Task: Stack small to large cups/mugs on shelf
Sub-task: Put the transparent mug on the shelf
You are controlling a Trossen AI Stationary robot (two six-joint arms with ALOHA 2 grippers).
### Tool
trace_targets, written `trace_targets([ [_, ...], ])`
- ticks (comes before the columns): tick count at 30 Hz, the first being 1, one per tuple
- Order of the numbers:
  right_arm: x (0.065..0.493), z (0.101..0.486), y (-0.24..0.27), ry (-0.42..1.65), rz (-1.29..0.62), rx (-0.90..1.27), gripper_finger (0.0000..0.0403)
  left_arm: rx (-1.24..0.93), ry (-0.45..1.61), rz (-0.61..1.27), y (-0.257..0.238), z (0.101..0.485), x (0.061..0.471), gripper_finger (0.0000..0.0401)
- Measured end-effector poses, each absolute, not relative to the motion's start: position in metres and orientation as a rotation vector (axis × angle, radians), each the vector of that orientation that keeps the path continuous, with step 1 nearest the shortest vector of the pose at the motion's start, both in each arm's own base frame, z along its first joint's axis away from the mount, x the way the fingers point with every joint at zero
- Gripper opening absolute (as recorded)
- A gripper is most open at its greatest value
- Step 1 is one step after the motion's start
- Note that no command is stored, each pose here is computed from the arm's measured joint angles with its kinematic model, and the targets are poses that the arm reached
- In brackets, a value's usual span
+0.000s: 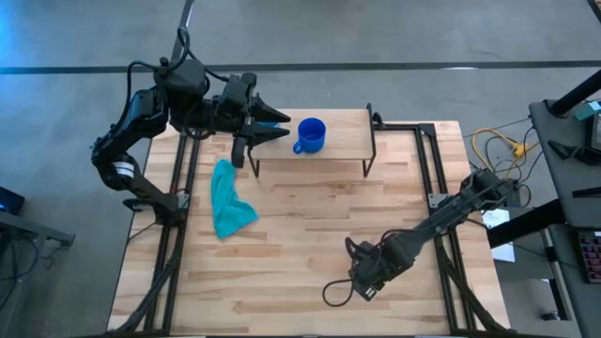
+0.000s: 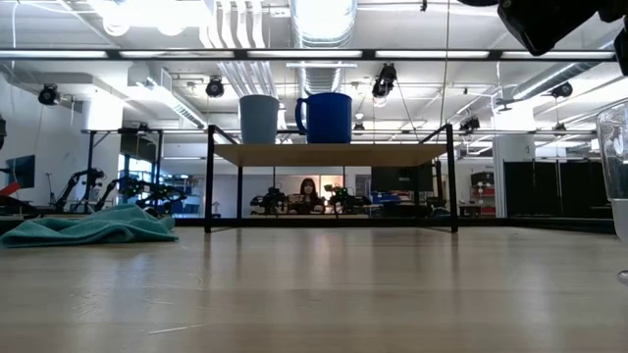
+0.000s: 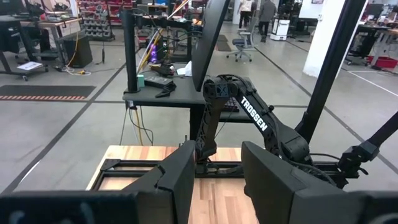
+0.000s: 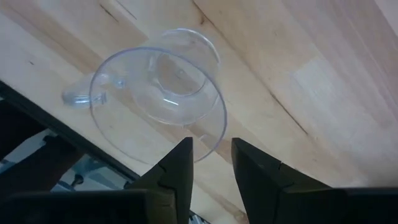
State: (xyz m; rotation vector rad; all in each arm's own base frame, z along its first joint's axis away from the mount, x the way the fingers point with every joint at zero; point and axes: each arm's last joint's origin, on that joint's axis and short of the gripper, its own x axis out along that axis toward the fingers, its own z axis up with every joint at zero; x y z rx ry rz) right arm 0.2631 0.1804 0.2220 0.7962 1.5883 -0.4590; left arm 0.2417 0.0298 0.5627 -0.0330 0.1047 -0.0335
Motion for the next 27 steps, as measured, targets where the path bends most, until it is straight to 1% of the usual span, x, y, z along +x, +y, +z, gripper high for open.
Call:
trace_targets([
  [16,0.272,0.2,0.186,1.617,-0.499,0.769,0.0104,-0.027,0.107,-0.034,0.03,0.563,0.242,0.0118],
  [27,0.272,0.201,0.186,1.612,-0.491,0.773,0.0073,-0.027,0.11,-0.034,0.03,0.562,0.242,0.0118],
])
